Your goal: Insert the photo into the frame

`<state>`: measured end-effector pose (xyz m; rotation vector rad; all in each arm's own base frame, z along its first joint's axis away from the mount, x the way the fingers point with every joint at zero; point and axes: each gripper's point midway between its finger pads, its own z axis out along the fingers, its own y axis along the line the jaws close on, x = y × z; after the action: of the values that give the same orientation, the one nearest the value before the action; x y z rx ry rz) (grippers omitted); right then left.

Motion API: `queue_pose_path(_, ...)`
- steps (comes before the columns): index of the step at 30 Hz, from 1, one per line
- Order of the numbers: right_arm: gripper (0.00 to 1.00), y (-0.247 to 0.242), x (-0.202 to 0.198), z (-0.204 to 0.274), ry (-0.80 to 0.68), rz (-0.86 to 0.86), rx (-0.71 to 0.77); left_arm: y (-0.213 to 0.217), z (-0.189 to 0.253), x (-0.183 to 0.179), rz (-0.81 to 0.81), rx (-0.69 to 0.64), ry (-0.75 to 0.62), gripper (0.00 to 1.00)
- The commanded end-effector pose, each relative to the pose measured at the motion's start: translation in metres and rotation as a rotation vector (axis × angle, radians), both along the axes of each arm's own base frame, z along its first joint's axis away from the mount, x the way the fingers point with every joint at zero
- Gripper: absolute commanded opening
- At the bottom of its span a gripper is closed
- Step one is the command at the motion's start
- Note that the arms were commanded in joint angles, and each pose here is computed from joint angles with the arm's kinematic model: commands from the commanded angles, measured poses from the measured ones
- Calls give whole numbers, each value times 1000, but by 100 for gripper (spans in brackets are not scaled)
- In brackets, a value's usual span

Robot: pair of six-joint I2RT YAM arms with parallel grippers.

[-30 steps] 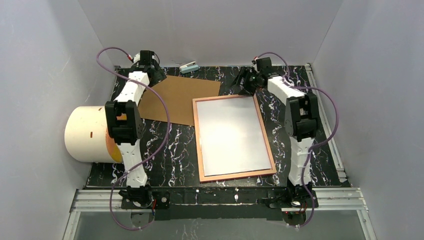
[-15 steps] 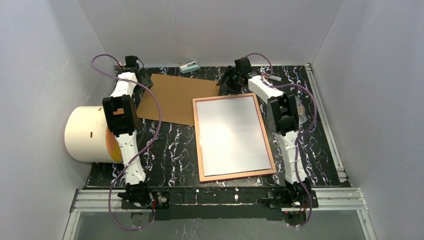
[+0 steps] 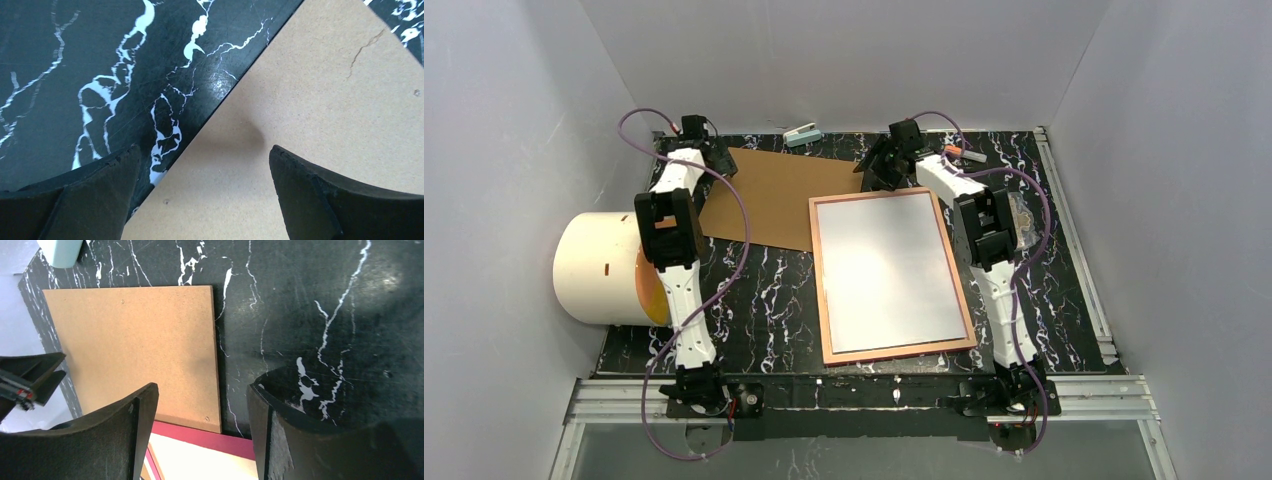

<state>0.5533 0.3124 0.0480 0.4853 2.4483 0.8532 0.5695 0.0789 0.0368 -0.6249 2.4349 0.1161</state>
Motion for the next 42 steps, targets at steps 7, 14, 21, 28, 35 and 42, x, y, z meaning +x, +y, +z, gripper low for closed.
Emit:
queue_pose_path(7, 74, 14, -2, -6, 81, 48, 29, -25, -20, -6, -90, -124, 59, 98)
queue_pose_path(14, 73, 23, -4, -28, 80, 76, 83, -38, -35, -21, -100, -191, 121, 96)
queue_pose_path(21, 71, 47, 4, -16, 6, 145, 202, -57, -39, -20, -162, -284, 105, 94)
queue_pose_path(28, 68, 71, 3, 33, -184, 265, 343, -67, -41, -23, -197, -326, 104, 92)
queue_pose_path(35, 66, 81, -12, 69, -395, 388, 398, -60, -46, -28, -158, -291, 92, 89)
queue_pose_path(42, 62, 91, -21, 83, -506, 481, 479, -54, -45, -28, -137, -261, 54, 89)
